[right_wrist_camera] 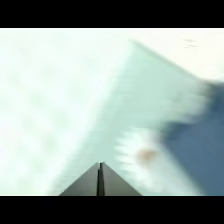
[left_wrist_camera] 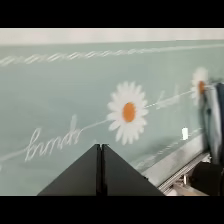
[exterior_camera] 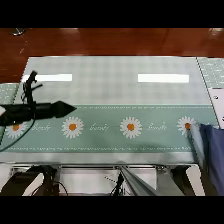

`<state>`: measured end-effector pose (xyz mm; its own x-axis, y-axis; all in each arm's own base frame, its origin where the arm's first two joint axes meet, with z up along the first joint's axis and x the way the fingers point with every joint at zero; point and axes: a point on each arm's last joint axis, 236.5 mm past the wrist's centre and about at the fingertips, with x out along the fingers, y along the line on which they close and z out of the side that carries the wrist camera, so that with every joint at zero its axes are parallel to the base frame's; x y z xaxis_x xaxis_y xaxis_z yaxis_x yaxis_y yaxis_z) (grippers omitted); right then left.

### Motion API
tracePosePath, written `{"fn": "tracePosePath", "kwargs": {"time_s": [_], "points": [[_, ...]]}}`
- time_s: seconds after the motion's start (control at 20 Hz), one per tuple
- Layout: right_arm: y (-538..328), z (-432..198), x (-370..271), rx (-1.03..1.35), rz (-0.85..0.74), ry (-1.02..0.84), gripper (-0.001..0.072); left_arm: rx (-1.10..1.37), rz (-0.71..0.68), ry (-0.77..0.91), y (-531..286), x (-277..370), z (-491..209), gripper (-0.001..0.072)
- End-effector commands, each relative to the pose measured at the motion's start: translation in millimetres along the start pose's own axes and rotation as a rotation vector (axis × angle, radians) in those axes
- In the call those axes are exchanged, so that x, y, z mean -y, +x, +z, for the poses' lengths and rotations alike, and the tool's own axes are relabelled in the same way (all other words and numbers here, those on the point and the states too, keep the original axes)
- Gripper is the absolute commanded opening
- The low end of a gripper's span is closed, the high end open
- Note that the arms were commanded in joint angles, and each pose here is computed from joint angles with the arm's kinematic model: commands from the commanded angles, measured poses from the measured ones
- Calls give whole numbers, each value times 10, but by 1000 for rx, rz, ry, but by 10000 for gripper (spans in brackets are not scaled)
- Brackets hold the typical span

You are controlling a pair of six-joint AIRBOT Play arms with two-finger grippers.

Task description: Fold the shirts.

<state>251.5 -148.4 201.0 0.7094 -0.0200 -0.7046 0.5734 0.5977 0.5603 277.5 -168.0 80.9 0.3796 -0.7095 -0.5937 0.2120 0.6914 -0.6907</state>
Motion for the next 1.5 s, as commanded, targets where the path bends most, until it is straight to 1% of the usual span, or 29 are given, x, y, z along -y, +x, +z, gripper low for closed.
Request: {"fn": "tracePosePath", "kwargs": {"time_s": [0.0,0.05,0.1,0.15,0.2,0.25,0.35,0.4,0.45,0.5,0.6,0.7,0.95,1.45], "points": [[183,76,-1467,-33,574,-137,25,7,-106,131,-98,502,628,25],[360,-138,-1676,-73,583,-244,26,37,-120,166,-147,685,871,25],[594,-443,-1843,-124,555,-380,26,63,-128,205,-174,861,1064,25],[836,-784,-1914,-180,497,-529,26,84,-113,257,-153,1001,1221,24],[1107,-1207,-1883,-255,405,-713,26,91,-70,308,-84,1067,1295,24],[1367,-1608,-1801,-320,305,-858,26,86,4,358,35,1035,1309,24],[1827,-2094,-1543,-373,94,-975,26,9,177,400,350,734,1113,25],[2011,-2204,-1398,-388,1,-1006,25,-55,254,405,515,500,940,26],[2191,-2259,-1239,-412,-83,-1007,25,-129,323,414,664,217,747,26],[2322,-2294,-1107,-444,-129,-986,25,-181,372,405,750,-35,621,27],[2470,-2293,-883,-503,-189,-917,25,-224,445,262,801,-487,552,26],[2487,-2218,-759,-525,-218,-864,25,-244,478,137,781,-748,541,27],[2519,-2033,-661,-497,-250,-850,26,-272,482,135,750,-822,506,27],[2520,-2029,-661,-496,-251,-853,25,-265,482,137,755,-821,521,27]]}}
